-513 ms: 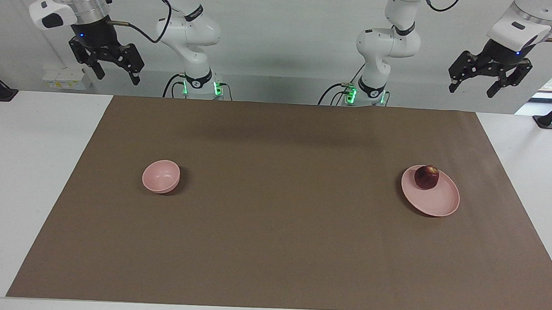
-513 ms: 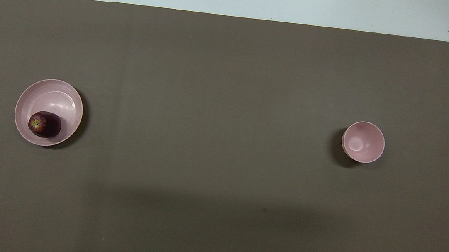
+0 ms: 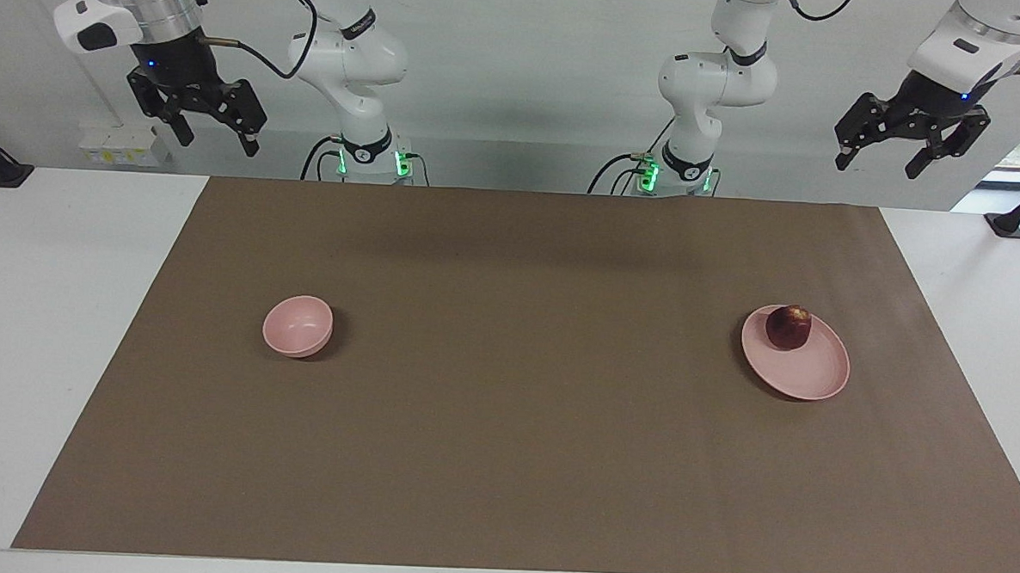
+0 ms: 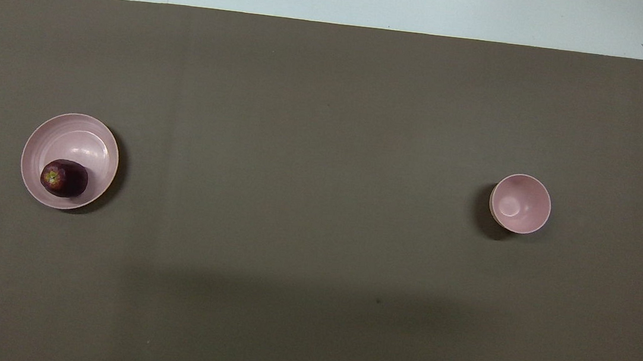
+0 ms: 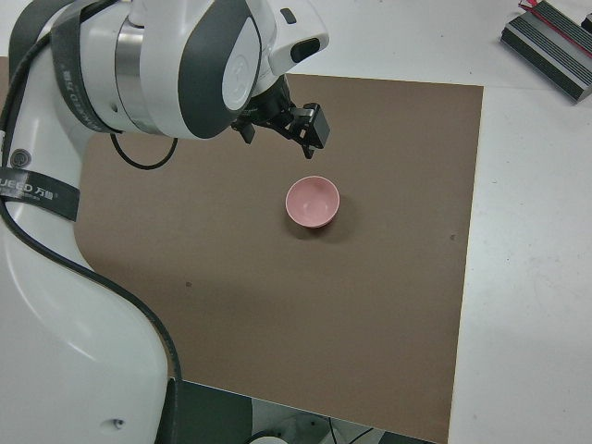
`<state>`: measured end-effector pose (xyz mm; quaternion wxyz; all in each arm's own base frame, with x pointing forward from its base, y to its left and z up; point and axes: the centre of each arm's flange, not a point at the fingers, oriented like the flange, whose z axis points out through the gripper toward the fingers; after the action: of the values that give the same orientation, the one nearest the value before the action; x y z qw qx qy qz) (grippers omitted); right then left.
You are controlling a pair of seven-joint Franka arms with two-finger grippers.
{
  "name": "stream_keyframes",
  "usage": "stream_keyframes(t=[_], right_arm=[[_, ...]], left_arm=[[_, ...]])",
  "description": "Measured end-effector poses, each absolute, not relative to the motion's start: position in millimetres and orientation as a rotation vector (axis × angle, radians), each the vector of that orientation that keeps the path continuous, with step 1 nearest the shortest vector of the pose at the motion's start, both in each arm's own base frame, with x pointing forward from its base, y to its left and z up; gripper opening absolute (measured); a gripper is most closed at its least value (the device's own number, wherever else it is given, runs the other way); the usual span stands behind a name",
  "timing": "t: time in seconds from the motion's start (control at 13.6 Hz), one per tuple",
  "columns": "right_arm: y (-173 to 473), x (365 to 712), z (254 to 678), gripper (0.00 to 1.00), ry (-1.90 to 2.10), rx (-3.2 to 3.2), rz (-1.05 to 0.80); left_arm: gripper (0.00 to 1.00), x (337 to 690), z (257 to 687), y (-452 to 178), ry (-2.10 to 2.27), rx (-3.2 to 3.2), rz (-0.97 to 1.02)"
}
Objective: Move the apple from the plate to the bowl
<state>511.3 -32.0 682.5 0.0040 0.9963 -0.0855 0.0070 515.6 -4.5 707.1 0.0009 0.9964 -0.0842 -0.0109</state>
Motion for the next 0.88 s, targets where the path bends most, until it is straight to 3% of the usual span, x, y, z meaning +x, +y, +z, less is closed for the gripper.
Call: stream_keyframes(t=[0.88], right_arm=[[-24.1, 511.8, 680.0, 1.00, -0.245, 3.124, 0.013]], left_arm=[[1.00, 517.1, 687.7, -8.7, -0.278, 3.127, -0.034]])
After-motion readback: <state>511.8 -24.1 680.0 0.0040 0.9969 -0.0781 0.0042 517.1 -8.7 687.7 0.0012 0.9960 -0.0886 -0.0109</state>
